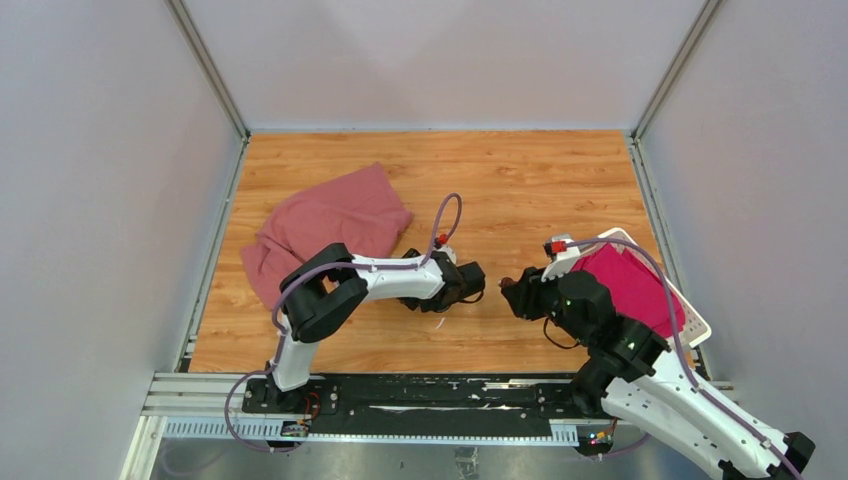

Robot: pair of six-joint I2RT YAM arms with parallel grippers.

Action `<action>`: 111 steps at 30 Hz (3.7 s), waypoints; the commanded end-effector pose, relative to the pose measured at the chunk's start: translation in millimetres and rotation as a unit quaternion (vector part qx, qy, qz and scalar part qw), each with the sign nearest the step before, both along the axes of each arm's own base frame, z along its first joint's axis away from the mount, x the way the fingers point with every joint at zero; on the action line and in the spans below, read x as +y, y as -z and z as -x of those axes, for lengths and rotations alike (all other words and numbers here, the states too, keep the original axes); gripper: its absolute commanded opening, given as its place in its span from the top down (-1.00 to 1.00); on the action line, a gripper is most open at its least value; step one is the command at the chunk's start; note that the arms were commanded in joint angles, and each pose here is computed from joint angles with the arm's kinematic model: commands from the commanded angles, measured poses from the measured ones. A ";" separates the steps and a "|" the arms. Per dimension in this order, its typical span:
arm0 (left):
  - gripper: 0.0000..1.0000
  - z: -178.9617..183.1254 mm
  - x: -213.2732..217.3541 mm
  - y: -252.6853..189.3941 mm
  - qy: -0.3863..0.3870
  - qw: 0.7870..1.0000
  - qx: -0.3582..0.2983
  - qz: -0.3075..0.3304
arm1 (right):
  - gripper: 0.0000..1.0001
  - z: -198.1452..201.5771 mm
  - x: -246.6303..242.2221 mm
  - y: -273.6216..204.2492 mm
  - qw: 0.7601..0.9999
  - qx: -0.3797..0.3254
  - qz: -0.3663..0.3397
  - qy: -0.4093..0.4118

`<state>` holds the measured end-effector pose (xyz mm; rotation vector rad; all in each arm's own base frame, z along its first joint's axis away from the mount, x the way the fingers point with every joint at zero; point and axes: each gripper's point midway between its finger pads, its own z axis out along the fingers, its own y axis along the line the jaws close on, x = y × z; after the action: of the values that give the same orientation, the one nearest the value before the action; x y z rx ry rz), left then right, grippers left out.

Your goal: Install the water faucets

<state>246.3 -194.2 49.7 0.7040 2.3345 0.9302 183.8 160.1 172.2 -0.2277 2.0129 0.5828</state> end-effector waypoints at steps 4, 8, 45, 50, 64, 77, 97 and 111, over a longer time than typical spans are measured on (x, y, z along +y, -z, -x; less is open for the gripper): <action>-0.41 -0.8 -14.6 -19.3 0.000 0.999 -0.016 0.041 | 1.00 -1.9 -6.4 -0.1 1.000 -0.004 -0.003 0.016; -0.46 1.9 -24.7 -39.3 0.013 0.997 0.000 0.080 | 1.00 -2.6 -10.6 -3.8 1.000 -0.011 0.003 0.021; -0.62 -1.9 -50.7 -18.4 0.102 0.915 0.277 0.273 | 1.00 1.8 -5.4 -2.7 1.000 -0.006 0.009 -0.002; -0.77 -21.4 -47.4 -27.7 0.039 0.935 0.217 0.277 | 1.00 2.3 -6.0 -2.0 1.000 -0.006 0.007 -0.001; -0.75 -16.4 -59.3 -29.1 -0.042 0.932 0.148 0.328 | 1.00 2.7 -4.4 1.7 1.000 0.001 0.008 -0.003; -0.54 -16.7 -42.4 -7.6 -0.259 0.891 0.023 0.373 | 1.00 3.5 -2.2 1.2 1.000 0.003 0.003 -0.007; -0.17 -22.3 -58.3 22.4 -0.348 0.848 0.008 0.400 | 1.00 5.8 0.8 1.2 1.000 0.008 -0.003 -0.014; -0.14 -27.0 -58.2 28.1 -0.330 0.857 0.031 0.394 | 1.00 6.4 0.6 5.6 1.000 0.012 -0.002 -0.013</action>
<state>264.9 -251.8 21.1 -0.4840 2.7320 0.0864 177.3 160.5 167.7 -0.2614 2.0351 0.5939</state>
